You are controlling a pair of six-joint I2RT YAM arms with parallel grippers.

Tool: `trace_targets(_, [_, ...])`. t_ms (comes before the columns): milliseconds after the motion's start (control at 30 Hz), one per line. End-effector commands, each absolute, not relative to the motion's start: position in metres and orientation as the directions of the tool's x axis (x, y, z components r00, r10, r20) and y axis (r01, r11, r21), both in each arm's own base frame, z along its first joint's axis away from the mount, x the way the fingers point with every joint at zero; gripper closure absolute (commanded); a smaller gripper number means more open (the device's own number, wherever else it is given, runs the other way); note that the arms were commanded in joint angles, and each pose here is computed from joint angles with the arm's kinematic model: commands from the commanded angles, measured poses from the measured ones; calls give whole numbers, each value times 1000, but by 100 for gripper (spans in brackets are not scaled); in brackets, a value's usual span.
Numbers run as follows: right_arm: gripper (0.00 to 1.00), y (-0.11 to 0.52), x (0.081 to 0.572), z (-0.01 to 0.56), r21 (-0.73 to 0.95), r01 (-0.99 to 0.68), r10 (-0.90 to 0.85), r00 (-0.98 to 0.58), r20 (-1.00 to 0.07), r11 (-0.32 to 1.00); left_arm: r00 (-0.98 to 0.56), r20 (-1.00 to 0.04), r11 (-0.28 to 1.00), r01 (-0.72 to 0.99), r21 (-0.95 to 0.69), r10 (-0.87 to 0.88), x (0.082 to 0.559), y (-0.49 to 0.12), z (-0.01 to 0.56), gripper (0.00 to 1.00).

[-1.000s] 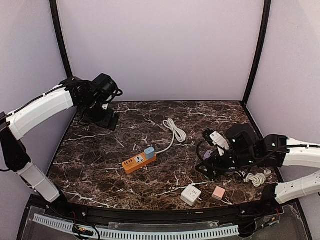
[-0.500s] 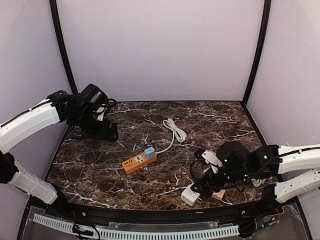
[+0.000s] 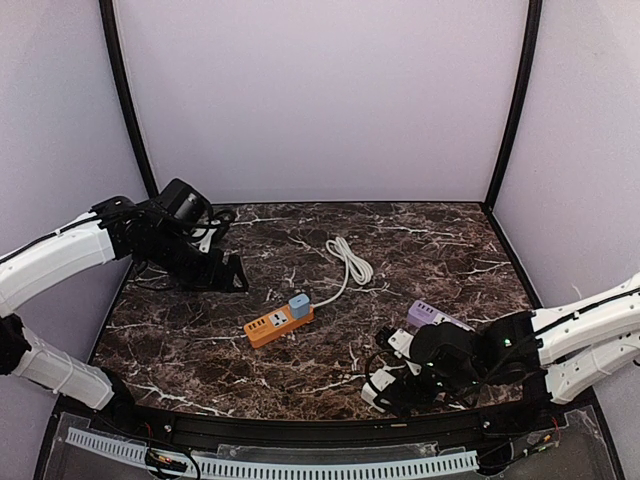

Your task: Insert the plug

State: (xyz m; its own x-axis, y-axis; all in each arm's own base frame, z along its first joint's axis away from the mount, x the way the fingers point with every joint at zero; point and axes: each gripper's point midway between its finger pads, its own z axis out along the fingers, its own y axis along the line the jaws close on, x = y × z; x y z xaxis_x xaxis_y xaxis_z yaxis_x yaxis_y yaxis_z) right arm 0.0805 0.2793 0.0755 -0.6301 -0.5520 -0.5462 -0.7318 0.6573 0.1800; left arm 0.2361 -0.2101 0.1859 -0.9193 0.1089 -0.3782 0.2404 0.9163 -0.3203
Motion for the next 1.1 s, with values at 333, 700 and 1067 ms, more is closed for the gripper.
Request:
trace_targets(333, [1, 289, 84, 62, 151, -747, -544, -592, -595, 647, -916, -385, 870, 280, -406, 115, 234, -229, 191, 10])
trace_targets(700, [6, 298, 72, 48, 133, -773, -597, -575, -559, 621, -921, -371, 858, 283, -429, 118, 236, -236, 193, 13])
trace_targets(1067, [28, 301, 75, 48, 113, -772, -596, -566, -570, 625, -930, -349, 847, 277, -453, 117, 234, -242, 192, 16])
